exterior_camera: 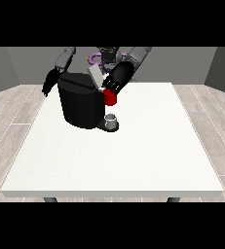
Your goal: Insert the coffee pod into the coffee machine and close the lid
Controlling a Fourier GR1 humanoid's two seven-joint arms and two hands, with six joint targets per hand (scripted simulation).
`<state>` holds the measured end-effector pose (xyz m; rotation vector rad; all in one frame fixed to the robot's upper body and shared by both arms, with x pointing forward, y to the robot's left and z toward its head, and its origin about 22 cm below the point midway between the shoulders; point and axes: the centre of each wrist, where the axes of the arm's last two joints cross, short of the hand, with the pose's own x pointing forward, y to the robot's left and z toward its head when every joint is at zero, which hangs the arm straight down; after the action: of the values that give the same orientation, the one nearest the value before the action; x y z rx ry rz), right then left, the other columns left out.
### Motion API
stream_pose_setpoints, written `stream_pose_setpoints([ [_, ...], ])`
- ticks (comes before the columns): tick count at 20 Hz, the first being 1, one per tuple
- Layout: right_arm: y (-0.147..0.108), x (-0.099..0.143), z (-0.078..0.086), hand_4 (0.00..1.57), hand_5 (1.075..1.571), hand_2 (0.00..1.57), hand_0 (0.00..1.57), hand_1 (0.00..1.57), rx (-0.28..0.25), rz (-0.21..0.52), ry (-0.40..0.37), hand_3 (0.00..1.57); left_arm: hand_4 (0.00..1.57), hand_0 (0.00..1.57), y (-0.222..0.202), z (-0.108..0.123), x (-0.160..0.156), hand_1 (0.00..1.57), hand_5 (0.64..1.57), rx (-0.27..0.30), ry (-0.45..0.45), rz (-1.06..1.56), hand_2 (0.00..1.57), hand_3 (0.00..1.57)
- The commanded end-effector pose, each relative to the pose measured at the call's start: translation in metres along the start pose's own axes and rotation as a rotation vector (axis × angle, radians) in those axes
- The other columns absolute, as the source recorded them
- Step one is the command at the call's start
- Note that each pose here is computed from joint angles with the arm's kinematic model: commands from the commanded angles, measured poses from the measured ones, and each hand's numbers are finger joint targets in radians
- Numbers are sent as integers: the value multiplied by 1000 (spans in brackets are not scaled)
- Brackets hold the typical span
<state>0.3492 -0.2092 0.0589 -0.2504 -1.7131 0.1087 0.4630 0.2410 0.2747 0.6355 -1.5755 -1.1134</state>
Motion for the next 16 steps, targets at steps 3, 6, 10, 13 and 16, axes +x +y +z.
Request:
stream_pose_setpoints([
  [3,-8,9,-2,0,1571,0,0,0,11,-5,-45,0,357,1217,12,8,-12,1217,1571,63,4,-12,1242,1195],
  [6,-7,-4,-2,0,1571,0,0,0,13,21,9,0,362,1189,7,-5,16,1189,1571,47,-20,-9,1207,1172],
  [10,9,-1,1,0,1571,0,0,0,-28,6,-15,0,0,1225,2,0,6,1225,1571,75,-29,-116,1244,1157],
  [13,10,2,4,0,1571,0,0,0,7,16,-22,0,0,1212,9,3,1,1212,1571,94,9,-175,1225,1100],
  [16,-4,-3,0,0,1571,0,0,0,-6,-6,-1,0,0,1162,-3,3,-5,1162,1571,65,-16,-201,1190,1068],
])
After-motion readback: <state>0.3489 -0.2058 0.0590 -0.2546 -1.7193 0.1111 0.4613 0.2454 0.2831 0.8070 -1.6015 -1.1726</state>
